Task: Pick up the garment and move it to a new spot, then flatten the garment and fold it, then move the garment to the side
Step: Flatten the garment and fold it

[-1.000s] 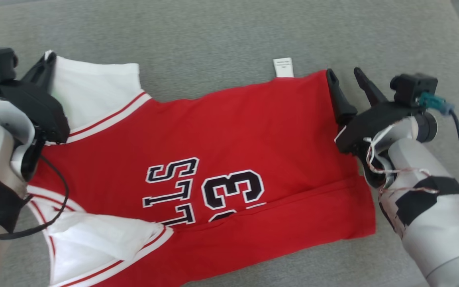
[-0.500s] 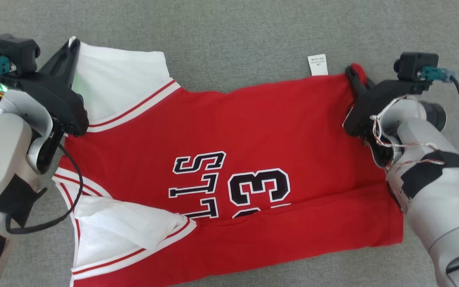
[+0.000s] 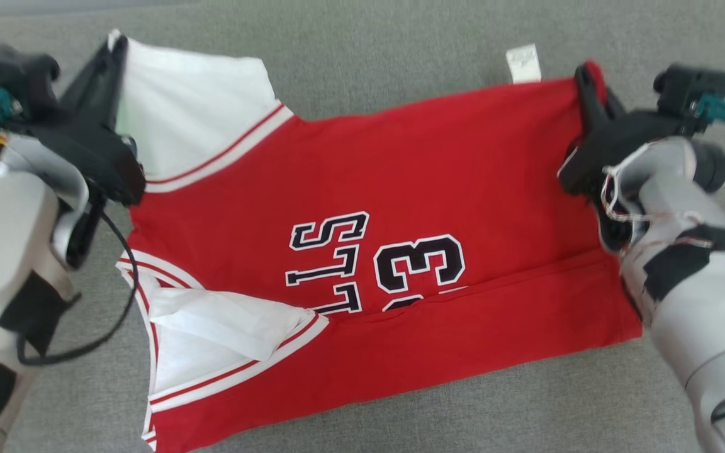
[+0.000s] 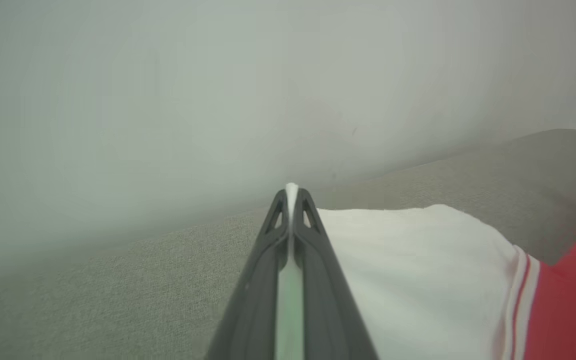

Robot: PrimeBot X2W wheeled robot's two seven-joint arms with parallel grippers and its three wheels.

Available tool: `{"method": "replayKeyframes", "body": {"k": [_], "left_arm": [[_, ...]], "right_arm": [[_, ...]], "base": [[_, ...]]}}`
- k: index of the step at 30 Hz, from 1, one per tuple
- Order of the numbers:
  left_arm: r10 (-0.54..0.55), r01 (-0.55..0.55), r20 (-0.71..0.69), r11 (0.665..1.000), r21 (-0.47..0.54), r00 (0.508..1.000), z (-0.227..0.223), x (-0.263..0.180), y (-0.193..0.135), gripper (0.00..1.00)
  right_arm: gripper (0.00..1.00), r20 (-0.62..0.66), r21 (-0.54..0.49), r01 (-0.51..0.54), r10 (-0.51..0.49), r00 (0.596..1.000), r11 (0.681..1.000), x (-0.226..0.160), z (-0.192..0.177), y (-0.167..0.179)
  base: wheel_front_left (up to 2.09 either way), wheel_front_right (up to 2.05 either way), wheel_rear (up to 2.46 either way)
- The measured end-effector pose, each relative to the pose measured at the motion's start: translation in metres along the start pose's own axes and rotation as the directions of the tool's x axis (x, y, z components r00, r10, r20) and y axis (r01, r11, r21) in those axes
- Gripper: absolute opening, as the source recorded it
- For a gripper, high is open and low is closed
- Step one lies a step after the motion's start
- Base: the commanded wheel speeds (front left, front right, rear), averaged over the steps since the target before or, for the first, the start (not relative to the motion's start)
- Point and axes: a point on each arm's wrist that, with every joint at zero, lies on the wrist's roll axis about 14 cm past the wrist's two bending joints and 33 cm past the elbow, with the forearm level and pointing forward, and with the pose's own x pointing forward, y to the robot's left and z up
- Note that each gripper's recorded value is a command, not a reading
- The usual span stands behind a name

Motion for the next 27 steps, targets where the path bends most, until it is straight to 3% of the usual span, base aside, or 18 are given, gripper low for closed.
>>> {"method": "replayKeyframes", "body": {"k": [15,21,27], "left_arm": [[-0.071,0.083,0.134,0.993,-0.084,0.988,0.011,-0.083,-0.051,0.0],[-0.058,0.082,0.146,0.983,-0.165,0.988,-0.005,-0.138,-0.075,0.0],[-0.045,0.06,0.072,0.971,-0.231,0.996,-0.04,-0.176,-0.098,0.0]], "right_arm": [[0.0,0.059,0.096,-0.068,0.063,0.996,0.993,-0.062,-0.015,0.001],[0.0,0.06,0.149,-0.069,0.061,0.996,0.986,-0.083,-0.025,-0.008],[0.0,0.048,0.199,-0.07,0.062,0.997,0.977,-0.097,-0.042,-0.01]], "base": [[0.0,0.0,0.0],[0.0,0.0,0.0],[0.0,0.0,0.0]]}}
